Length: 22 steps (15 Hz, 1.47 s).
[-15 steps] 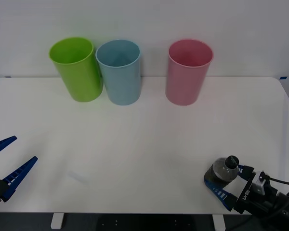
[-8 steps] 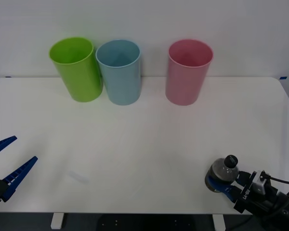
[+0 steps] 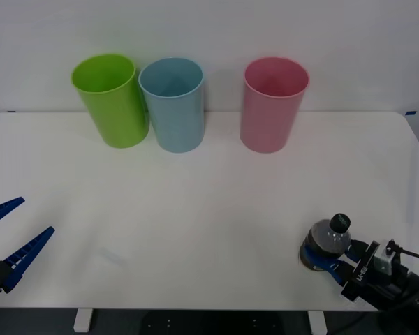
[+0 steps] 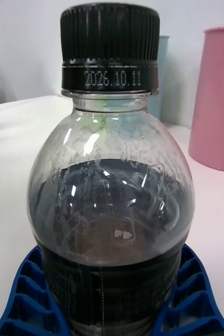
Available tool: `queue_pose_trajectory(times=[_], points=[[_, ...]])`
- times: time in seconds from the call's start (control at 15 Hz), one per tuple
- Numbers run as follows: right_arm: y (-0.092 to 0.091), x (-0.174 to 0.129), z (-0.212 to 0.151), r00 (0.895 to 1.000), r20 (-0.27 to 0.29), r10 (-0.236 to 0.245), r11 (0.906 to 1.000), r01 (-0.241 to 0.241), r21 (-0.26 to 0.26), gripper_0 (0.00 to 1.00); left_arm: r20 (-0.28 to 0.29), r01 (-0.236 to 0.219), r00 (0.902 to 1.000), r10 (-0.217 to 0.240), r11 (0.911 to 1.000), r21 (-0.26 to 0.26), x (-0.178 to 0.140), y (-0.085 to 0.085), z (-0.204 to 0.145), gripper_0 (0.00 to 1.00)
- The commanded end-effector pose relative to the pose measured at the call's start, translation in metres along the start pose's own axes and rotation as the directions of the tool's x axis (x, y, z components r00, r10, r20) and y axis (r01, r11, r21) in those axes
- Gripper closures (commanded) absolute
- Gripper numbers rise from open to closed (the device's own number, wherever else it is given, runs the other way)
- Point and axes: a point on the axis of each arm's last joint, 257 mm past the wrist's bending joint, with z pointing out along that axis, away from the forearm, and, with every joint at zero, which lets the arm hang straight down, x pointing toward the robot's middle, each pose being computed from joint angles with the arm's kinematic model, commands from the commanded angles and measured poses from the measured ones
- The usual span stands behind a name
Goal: Grasp the object on the table and drop it into the matching bin: aluminum can to the light blue bin, PET bottle to the pink bin.
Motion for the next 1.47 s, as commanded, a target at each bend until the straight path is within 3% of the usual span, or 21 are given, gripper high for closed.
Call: queue_pose_trajectory(times=[0.07, 0.2, 0.27, 0.47, 0.87, 1.13, 1.33, 1.47], points=[[-0.012, -0.012, -0.001, 1.0, 0.017, 0.002, 0.9995, -0.002, 0.03, 1.0, 0.0, 0.0, 1.0, 0.0, 1.0, 0.0, 0.0, 0.0, 0.0, 0.0], [-0.023, -0.023, 0.0, 0.999, 0.034, 0.002, 0.9983, -0.004, 0.058, 1.0, 0.0, 0.0, 1.0, 0.0, 1.0, 0.0, 0.0, 0.0, 0.0, 0.0], [-0.029, -0.029, 0.002, 0.999, 0.04, 0.032, 0.9967, -0.035, 0.073, 1.0, 0.0, 0.0, 1.0, 0.0, 1.0, 0.0, 0.0, 0.0, 0.0, 0.0], [-0.043, -0.055, 0.007, 0.996, 0.074, 0.057, 0.9928, -0.065, 0.101, 1.0, 0.0, 0.0, 1.0, 0.0, 1.0, 0.0, 0.0, 0.0, 0.0, 0.0], [-0.068, -0.116, 0.015, 0.98, 0.161, 0.114, 0.9801, -0.137, 0.143, 1.0, 0.0, 0.0, 1.0, 0.0, 1.0, 0.0, 0.0, 0.0, 0.0, 0.0], [-0.082, -0.162, 0.024, 0.961, 0.224, 0.16, 0.9763, -0.187, 0.108, 1.0, 0.0, 0.0, 1.0, 0.0, 1.0, 0.0, 0.0, 0.0, 0.0, 0.0], [-0.091, -0.192, 0.031, 0.942, 0.253, 0.222, 0.9675, -0.245, 0.064, 1.0, 0.0, 0.0, 1.0, 0.0, 1.0, 0.0, 0.0, 0.0, 0.0, 0.0], [-0.099, -0.21, 0.036, 0.934, 0.264, 0.24, 0.9648, -0.26, 0.043, 1.0, 0.0, 0.0, 1.0, 0.0, 1.0, 0.0, 0.0, 0.0, 0.0, 0.0]])
